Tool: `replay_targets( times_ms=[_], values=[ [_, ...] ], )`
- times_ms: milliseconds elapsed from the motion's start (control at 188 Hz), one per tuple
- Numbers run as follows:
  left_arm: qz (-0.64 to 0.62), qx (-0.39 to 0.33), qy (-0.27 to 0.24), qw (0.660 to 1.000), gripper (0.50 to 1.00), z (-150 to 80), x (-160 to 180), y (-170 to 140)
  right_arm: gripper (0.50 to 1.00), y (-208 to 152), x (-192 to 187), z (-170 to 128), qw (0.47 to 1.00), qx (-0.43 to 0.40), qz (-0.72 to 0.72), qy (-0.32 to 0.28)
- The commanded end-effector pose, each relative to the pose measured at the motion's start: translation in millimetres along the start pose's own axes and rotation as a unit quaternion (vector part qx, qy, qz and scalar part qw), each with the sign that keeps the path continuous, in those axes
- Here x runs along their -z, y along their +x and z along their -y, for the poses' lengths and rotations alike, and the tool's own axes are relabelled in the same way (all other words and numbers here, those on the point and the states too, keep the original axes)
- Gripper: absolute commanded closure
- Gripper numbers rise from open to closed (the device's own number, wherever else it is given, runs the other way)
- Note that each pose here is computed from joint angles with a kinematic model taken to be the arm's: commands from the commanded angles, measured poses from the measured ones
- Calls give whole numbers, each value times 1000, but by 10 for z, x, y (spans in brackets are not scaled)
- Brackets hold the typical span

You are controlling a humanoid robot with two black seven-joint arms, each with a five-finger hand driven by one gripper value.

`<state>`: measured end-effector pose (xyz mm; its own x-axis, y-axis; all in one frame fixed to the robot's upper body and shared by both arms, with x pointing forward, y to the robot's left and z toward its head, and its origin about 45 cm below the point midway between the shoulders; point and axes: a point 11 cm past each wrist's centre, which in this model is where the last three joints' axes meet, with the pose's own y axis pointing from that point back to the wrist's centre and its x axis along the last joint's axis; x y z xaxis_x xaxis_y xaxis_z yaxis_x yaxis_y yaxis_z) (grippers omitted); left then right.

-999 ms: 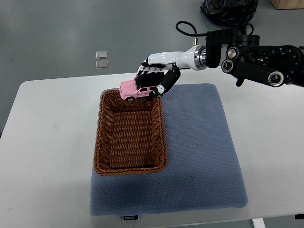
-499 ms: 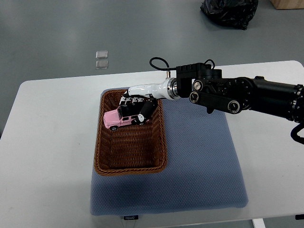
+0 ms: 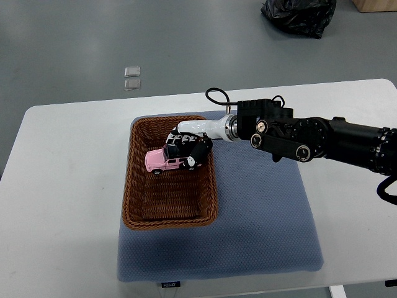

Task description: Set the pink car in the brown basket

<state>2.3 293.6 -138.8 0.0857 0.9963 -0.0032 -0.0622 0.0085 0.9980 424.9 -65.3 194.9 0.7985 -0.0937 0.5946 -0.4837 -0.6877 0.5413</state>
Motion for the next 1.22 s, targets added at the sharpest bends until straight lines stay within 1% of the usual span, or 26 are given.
replay_targets(
  times_ms=[0,5,11,27,32,90,96,117,154,207,303,398,510,616,707,712,717,722,728,733,738,802,855,951,1094,1216],
  values=[
    [0,0,0,1000,500,0,0,-1,761,-23,-7,8,1000,-1,8,2],
    [0,0,0,1000,500,0,0,-1,760,-22,-7,8,1000,-1,8,2],
    [0,0,0,1000,500,0,0,-1,742,-16,-2,7,1000,-2,10,3],
    [0,0,0,1000,500,0,0,-1,726,-19,-3,8,1000,-2,12,3],
    [0,-1,0,1000,500,0,0,4,710,-12,-6,4,1000,-3,13,3],
    [0,-1,0,1000,500,0,0,4,660,6,-19,-8,1000,-6,16,3],
    [0,-1,0,1000,500,0,0,4,646,9,-22,-9,1000,-7,17,2],
    [0,-1,-1,1000,500,0,-9,5,624,20,-32,-18,1000,-8,18,2],
    [0,-1,-1,1000,500,0,-9,5,603,60,-34,-30,1000,-14,20,2],
    [0,-1,0,1000,500,0,0,4,593,191,-7,-62,999,-34,35,10],
    [0,0,0,1000,500,0,0,-1,591,427,35,-139,993,-75,86,35],
    [0,0,-1,1000,500,0,-9,0,591,624,-156,-333,975,-128,173,56],
    [0,0,-1,1000,500,0,-9,0,591,831,-392,-584,921,-203,315,105],
    [0,0,-1,1000,500,0,-9,0,591,874,-694,-802,821,-269,474,169],
    [0,0,-1,1000,500,0,-9,0,591,947,-1055,-1118,696,-345,584,236],
    [0,0,-1,1000,500,0,-9,0,591,947,-1055,-1119,696,-345,584,236],
    [0,0,-1,1000,500,0,-9,0,591,955,-1094,-1153,681,-352,594,244],
    [0,0,-1,1000,500,0,-9,0,591,955,-1094,-1153,681,-352,594,244],
    [0,0,-1,1000,500,0,-9,0,591,956,-1125,-1177,667,-358,603,251],
    [0,0,-1,1000,500,0,-9,0,591,956,-1125,-1177,667,-358,603,251],
    [0,0,-1,1000,500,0,-9,0,591,951,-1156,-1195,653,-363,613,257],
    [0,0,0,1000,500,0,0,-1,591,847,-1361,-1277,579,-384,663,279],
    [0,0,-1,1000,500,0,-9,0,591,742,-1471,-1294,539,-387,691,287],
    [0,0,-1,1000,500,0,-9,0,591,632,-1548,-1284,511,-385,712,291],
    [0,0,0,1000,500,0,0,-1,591,524,-1573,-1220,503,-382,721,286],
    [0,0,-1,1000,500,0,-9,0,591,488,-1629,-1238,498,-392,720,283]
  ],
)
